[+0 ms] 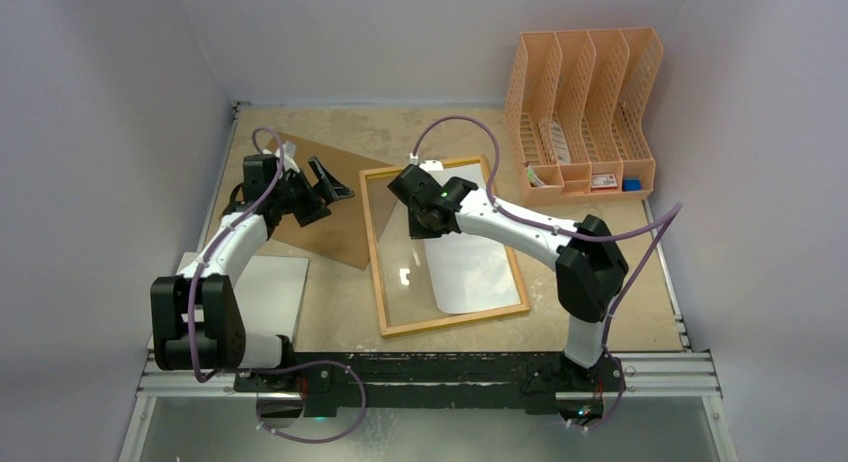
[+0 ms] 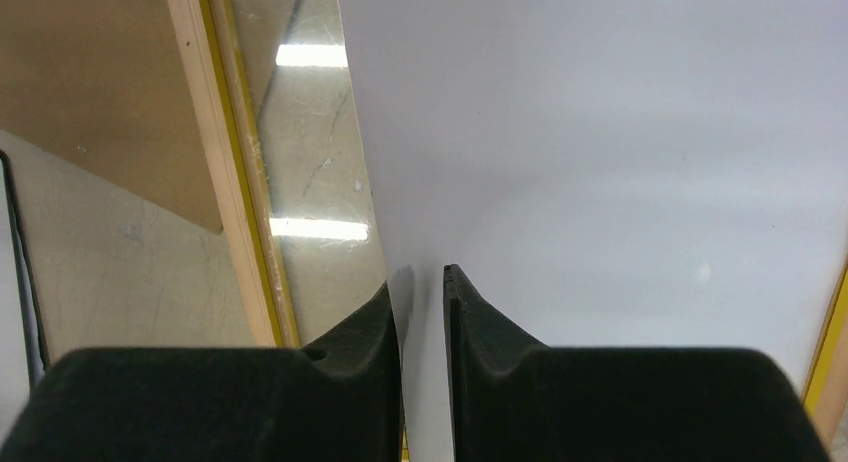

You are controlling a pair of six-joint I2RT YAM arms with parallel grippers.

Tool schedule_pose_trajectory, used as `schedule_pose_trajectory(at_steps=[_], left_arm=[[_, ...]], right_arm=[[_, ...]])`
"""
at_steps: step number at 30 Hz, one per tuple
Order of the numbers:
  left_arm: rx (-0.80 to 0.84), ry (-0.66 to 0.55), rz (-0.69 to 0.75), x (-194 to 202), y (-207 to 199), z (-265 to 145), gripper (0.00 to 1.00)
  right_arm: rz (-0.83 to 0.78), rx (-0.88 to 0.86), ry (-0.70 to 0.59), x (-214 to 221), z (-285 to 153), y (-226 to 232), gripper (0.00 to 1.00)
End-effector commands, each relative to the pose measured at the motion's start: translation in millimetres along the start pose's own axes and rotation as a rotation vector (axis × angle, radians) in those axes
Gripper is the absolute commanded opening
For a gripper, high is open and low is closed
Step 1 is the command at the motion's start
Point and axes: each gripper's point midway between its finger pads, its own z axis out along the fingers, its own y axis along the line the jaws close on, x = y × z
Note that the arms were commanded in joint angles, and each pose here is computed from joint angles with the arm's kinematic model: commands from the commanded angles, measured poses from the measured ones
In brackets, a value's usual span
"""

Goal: Put the photo into the frame
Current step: Turn over the photo from the photo frame.

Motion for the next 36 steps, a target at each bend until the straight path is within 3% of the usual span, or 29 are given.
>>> schedule_pose_trajectory(at_steps=[1, 3, 10, 15, 22, 31, 36], left_arm=[[0.031, -0.003, 0.017, -0.2, -4.3, 1.6, 0.89], [0.027, -0.001, 0.015, 0.5, -2.8, 2.3, 0.89], [0.015, -0.002, 0.012, 0.9, -0.1, 2.7, 0.89], [-0.007, -0.009, 0.014, 0.5, 3.3, 1.7, 0.89], [-0.029, -0.060, 0.030, -8.3, 1.9, -4.6, 0.89], [-0.054, -0.060, 0.011, -7.6, 7.5, -3.1, 0.88], [-0.181, -0.213, -0.001, -31.9, 19.7, -19.2, 0.87]], right_arm=[[0.014, -0.010, -0.054, -16.3, -9.1, 3.8, 0.23], [0.011, -0.032, -0.047, -15.5, -8.5, 8.5, 0.28], [-0.010, -0.214, -0.041, -13.9, -19.3, 36.2, 0.58], [-0.060, -0.378, 0.000, -6.2, -27.9, 62.6, 0.67], [-0.068, -0.451, -0.002, -7.8, -36.0, 71.1, 0.69], [0.001, -0.329, -0.071, -26.3, -25.3, 22.5, 0.69], [0.019, -0.334, -0.103, -33.0, -24.5, 6.5, 0.69]])
